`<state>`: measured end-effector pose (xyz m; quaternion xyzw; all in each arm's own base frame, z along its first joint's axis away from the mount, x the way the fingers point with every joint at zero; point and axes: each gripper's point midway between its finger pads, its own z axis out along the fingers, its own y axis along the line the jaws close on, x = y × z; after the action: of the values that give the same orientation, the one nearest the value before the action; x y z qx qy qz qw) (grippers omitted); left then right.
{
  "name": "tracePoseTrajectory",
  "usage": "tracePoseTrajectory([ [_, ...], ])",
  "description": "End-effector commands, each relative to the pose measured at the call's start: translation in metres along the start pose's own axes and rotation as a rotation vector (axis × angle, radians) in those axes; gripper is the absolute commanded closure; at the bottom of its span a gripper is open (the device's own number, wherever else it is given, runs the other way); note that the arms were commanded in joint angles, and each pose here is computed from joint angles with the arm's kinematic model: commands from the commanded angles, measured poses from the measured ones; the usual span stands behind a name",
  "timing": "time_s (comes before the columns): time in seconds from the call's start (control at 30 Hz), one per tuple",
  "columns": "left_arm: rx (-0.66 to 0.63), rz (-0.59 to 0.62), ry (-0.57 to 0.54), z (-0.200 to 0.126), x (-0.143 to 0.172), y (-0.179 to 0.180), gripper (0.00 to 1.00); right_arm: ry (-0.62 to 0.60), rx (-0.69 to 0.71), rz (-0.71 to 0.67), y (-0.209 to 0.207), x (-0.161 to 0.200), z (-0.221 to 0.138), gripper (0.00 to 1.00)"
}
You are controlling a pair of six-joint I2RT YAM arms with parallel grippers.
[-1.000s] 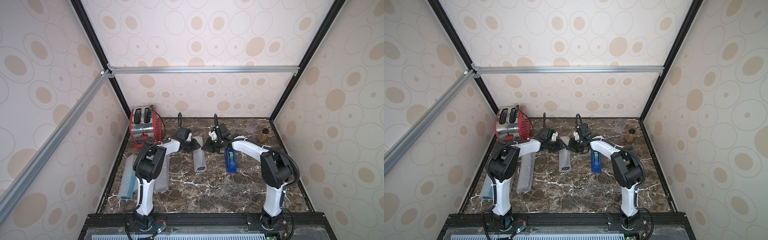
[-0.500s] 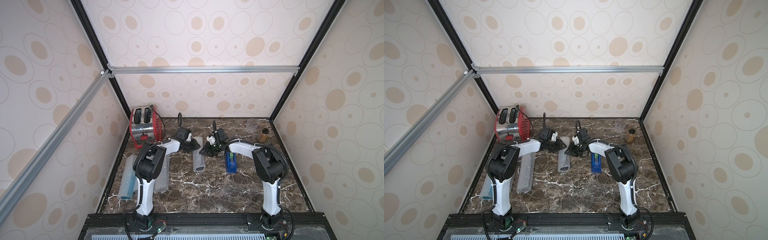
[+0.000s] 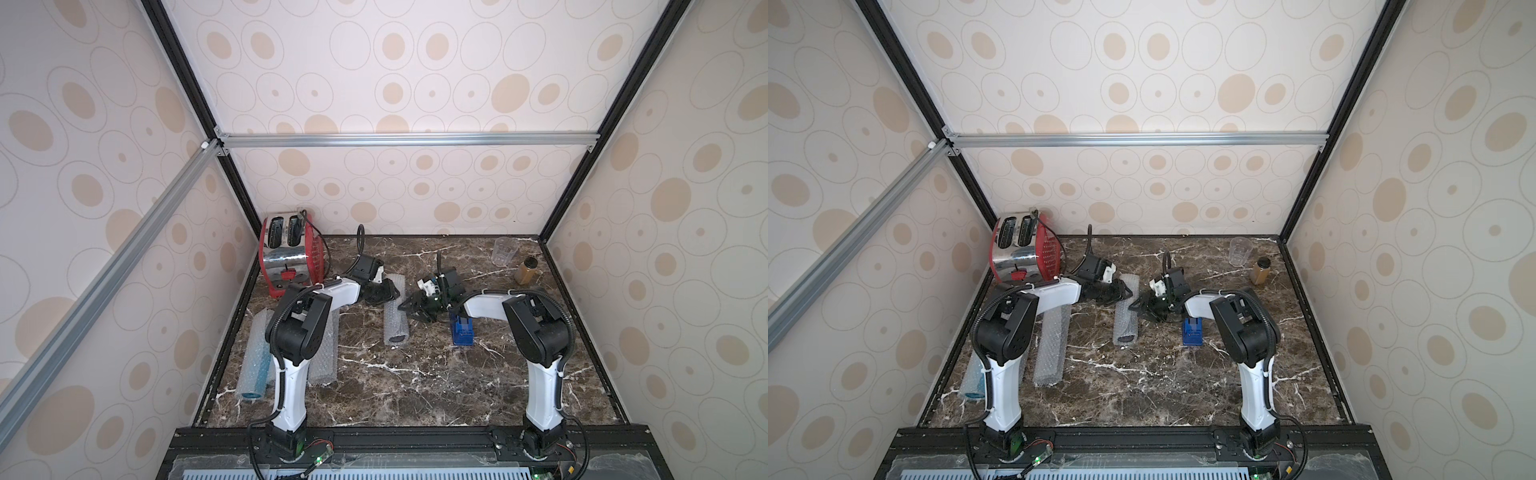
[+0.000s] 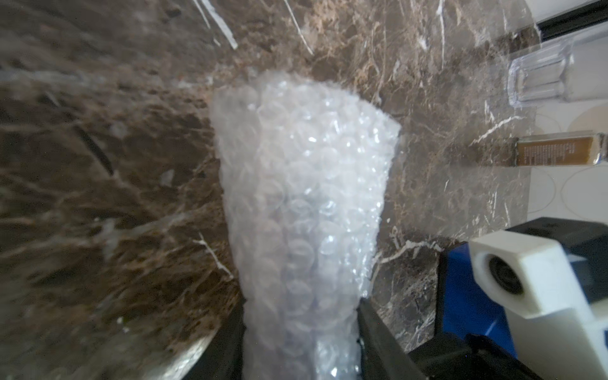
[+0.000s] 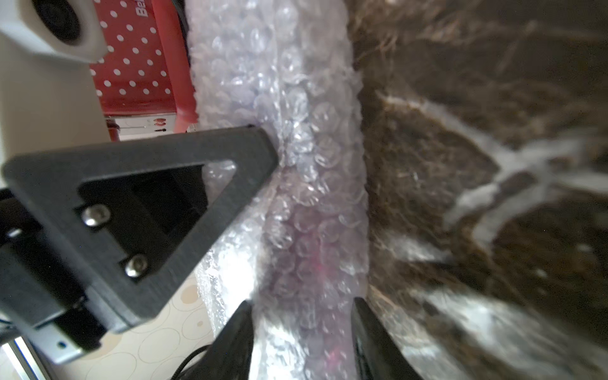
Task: Wrap wine bottles in bubble wrap
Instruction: Stick the tape on the bubble wrap, then move the bubble wrap to the center of the board.
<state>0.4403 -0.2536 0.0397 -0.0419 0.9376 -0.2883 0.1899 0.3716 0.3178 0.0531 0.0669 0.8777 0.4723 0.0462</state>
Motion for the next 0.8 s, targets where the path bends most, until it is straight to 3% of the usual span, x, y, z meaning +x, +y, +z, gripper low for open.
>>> tracePoseTrajectory([
  [0.0,-0.200,0.058,0.122,-0.015,0.045,0.048,0.52,-0.010,0.011,-0.021,0.016,0.007,-0.022,0.46],
  [0.17,-0.237,0.129,0.095,-0.042,0.054,0.060,0.56,-0.080,0.054,-0.112,0.036,0.003,-0.060,0.37],
  [0.37,-0.197,0.167,0.069,-0.057,0.065,0.057,0.53,-0.212,0.241,-0.249,0.039,-0.009,-0.126,0.23],
  [0.47,-0.193,0.213,0.022,-0.072,0.054,0.048,0.42,-0.313,0.375,-0.296,0.029,-0.020,-0.168,0.16],
  [0.63,-0.147,0.281,-0.078,-0.100,0.035,0.026,0.10,-0.484,0.541,-0.310,0.008,-0.036,-0.244,0.08],
  [0.67,-0.141,0.312,-0.106,-0.109,0.030,0.020,0.01,-0.524,0.563,-0.319,0.006,-0.039,-0.258,0.00],
  [0.77,-0.149,0.438,-0.198,-0.140,0.015,0.006,0.01,-0.625,0.620,-0.381,-0.002,-0.043,-0.285,0.01],
])
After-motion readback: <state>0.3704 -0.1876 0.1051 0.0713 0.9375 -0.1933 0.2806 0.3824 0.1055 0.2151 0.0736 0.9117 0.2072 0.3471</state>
